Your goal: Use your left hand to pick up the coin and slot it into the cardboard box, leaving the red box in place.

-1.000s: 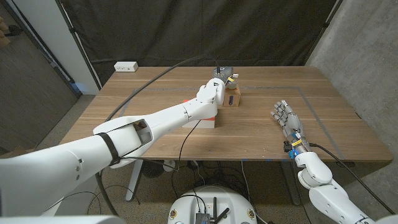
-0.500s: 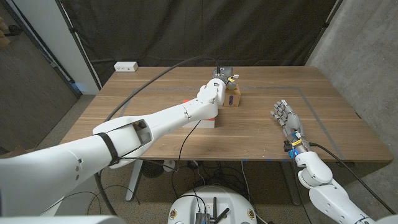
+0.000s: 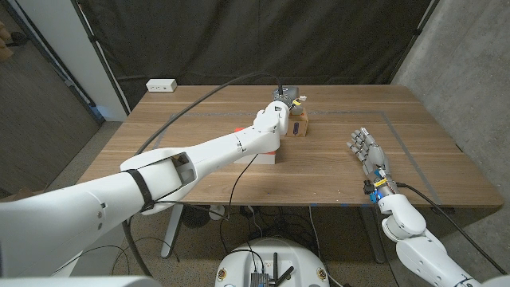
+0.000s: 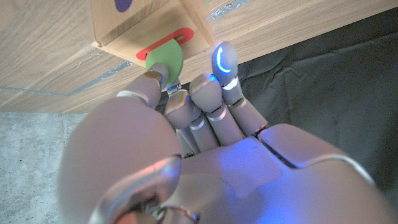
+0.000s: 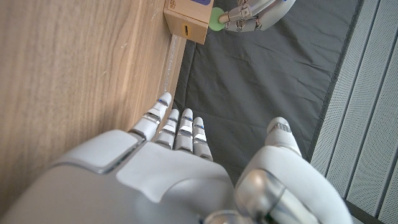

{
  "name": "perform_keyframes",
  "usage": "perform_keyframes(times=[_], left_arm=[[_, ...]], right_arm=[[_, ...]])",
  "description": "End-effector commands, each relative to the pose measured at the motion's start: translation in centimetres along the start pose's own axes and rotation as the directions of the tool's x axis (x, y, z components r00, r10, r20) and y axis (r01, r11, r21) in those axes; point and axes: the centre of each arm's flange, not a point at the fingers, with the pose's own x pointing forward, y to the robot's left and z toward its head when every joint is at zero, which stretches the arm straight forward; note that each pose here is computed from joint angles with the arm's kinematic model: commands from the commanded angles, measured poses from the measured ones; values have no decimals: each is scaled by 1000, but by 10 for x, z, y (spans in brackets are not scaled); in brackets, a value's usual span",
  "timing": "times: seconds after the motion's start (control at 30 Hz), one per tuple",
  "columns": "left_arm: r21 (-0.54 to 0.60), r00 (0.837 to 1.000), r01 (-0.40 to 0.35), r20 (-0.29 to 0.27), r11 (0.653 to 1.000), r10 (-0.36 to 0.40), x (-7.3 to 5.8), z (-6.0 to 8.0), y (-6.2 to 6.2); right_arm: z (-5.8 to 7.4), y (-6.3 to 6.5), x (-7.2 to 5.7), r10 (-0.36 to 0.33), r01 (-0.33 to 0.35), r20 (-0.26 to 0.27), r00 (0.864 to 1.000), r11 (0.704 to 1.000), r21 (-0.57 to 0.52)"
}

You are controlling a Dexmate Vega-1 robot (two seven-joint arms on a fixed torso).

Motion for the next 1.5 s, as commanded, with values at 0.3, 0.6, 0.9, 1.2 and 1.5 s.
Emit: perform_keyframes(times=[0.3,0.6,0.9,1.2,1.5], left_arm=[[9,1000,24,-1,1000,-24,5,-2,-10],[29,999,41,-5,999,-41,8,-4,-13],[34,998,67,-2,997,-67,9,-5,-16],[27,997,82,9,996,-83,9,-5,-12],[35,996,86,14,996,-87,7,-7,-11]], right_arm=[[-2,0,2,-1,1,-7,1000,1000,0],[-4,1,2,1,-1,-13,1000,1000,1],[-3,2,2,3,-3,-15,1000,1000,-2],[-2,4,3,8,-8,-14,1000,1000,-12],[-1,4,5,8,-8,-15,1000,1000,-10]])
